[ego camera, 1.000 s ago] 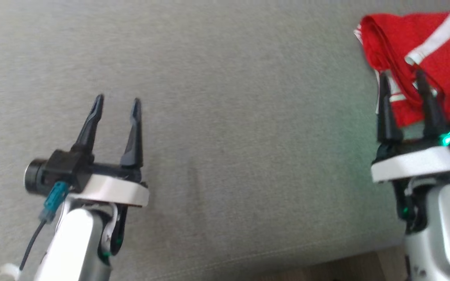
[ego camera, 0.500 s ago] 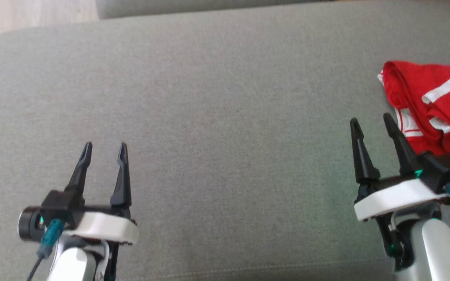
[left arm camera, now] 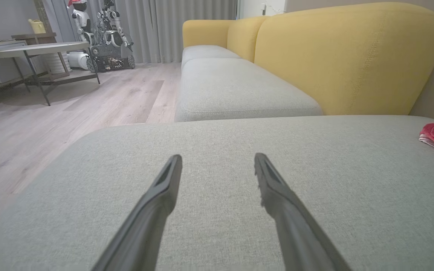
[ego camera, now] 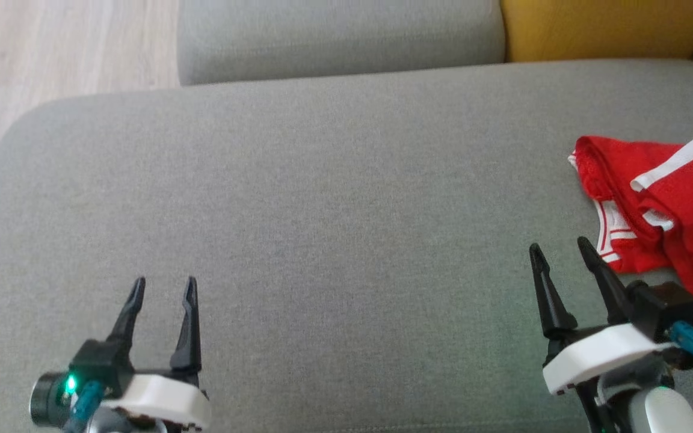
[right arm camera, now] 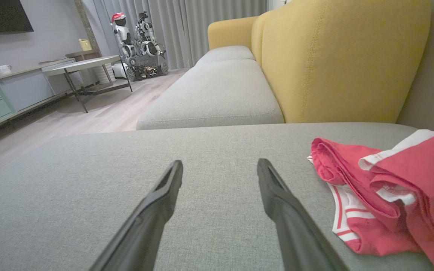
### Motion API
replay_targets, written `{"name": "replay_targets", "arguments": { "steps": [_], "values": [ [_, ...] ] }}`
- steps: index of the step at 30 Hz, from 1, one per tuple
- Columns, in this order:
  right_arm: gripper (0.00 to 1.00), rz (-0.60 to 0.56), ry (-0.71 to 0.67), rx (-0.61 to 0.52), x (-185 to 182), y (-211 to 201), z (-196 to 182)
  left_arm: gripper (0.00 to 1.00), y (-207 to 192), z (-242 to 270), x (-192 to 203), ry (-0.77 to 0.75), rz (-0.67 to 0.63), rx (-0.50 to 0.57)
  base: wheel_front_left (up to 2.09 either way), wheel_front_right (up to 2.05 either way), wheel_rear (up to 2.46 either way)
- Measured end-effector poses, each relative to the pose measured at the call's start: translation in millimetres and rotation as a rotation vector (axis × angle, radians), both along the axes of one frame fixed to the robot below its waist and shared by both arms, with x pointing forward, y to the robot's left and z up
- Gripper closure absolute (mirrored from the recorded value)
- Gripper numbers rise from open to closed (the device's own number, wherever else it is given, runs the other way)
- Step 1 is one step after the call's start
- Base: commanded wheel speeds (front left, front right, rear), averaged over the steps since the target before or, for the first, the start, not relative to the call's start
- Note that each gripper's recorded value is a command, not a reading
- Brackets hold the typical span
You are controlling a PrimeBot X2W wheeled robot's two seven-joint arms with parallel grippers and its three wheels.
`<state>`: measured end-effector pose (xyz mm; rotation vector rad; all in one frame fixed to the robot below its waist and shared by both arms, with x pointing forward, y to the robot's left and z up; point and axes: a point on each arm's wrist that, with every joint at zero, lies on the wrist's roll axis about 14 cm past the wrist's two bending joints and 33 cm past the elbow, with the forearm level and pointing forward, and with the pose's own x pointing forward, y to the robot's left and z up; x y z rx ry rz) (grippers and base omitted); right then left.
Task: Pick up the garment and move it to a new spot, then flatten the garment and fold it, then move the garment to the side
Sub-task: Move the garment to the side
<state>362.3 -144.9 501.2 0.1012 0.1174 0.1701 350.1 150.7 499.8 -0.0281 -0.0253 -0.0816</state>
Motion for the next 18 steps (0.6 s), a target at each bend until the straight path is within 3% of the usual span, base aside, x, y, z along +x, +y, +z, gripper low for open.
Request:
{"name": "replay_targets", "arguments": {
  "steps": [18],
  "values": [
    [0.0,-0.008,-0.012,-0.002,-15.9,-3.3,8.1,0.0,-3.7,5.8,-16.8,-0.004,-0.01,0.008,0.0,0.0,0.0]
  ]
}}
